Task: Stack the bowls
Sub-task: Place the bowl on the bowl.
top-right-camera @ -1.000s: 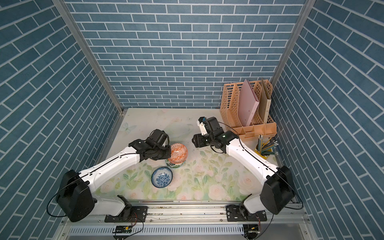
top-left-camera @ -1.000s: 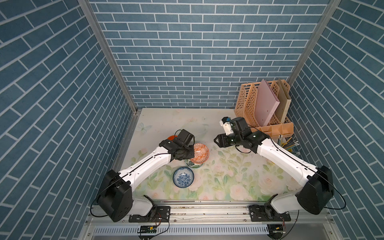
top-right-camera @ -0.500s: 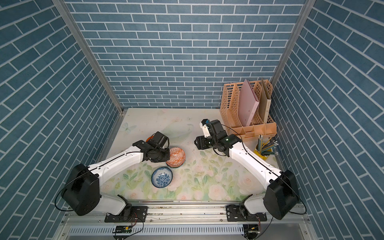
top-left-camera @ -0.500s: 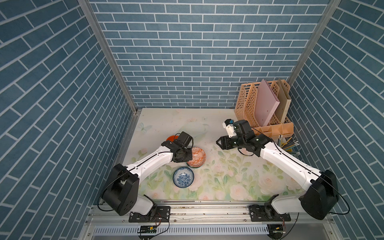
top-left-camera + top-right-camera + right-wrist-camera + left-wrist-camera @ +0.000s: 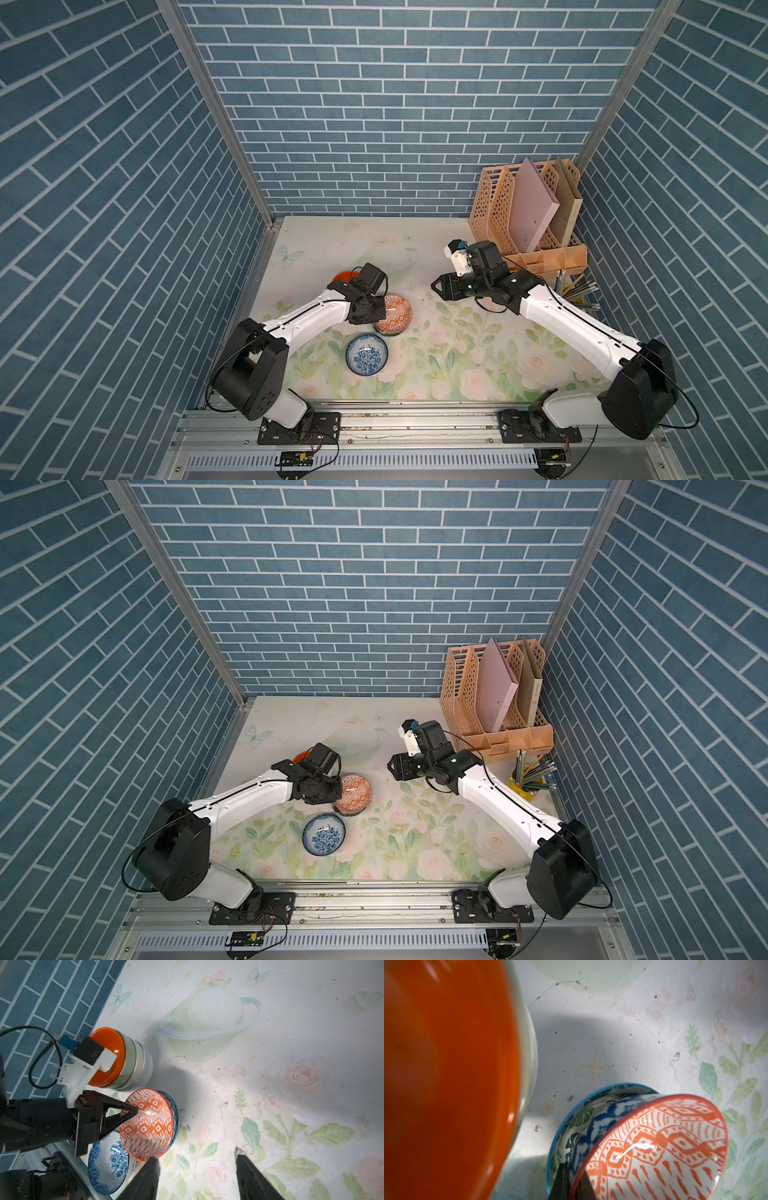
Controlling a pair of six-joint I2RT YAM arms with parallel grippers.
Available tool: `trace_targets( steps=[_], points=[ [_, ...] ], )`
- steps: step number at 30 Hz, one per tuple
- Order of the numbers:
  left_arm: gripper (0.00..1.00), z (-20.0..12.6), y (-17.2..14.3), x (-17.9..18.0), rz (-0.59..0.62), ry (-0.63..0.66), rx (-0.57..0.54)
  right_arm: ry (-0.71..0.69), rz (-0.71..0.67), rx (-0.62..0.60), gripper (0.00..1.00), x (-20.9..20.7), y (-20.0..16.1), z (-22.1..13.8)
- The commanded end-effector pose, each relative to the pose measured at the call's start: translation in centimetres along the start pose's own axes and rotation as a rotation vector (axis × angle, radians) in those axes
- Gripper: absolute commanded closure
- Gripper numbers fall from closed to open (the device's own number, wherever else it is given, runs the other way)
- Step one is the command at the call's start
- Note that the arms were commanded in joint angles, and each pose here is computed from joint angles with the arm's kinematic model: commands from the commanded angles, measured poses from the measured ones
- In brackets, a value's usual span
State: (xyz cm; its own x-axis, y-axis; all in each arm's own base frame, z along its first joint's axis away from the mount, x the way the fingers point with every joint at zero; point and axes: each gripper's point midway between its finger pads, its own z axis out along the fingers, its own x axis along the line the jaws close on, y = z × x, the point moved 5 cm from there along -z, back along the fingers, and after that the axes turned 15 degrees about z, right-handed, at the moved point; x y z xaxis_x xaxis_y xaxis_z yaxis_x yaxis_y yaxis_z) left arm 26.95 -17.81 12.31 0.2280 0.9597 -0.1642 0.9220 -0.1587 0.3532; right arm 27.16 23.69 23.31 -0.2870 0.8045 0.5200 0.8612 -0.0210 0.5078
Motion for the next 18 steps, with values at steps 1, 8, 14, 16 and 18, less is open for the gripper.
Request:
trace_targets(
  steps=[1,8,14,16,18],
  points=[
    [0.99,-0.1,0.2,0.0,0.001,-0.011,-0.011,0.02,-0.02,-0.005,0.37,0.2,-0.2,-0.2],
    [0.66,0.3,-0.3,0.1,0.002,-0.013,0.011,0.032,-0.02,-0.006,0.37,0.3,-0.3,-0.1],
    [0.53,-0.3,0.0,0.0,0.003,-0.012,0.003,0.04,-0.019,0.001,0.37,0.2,-0.5,0.2],
    [0.52,-0.7,0.1,-0.1,0.008,-0.013,-0.002,0.056,-0.019,0.007,0.38,0.4,-0.5,0.2],
    [0.51,-1.2,0.3,0.0,0.009,-0.006,-0.008,0.072,-0.02,0.01,0.38,0.6,-0.6,0.2]
  ],
)
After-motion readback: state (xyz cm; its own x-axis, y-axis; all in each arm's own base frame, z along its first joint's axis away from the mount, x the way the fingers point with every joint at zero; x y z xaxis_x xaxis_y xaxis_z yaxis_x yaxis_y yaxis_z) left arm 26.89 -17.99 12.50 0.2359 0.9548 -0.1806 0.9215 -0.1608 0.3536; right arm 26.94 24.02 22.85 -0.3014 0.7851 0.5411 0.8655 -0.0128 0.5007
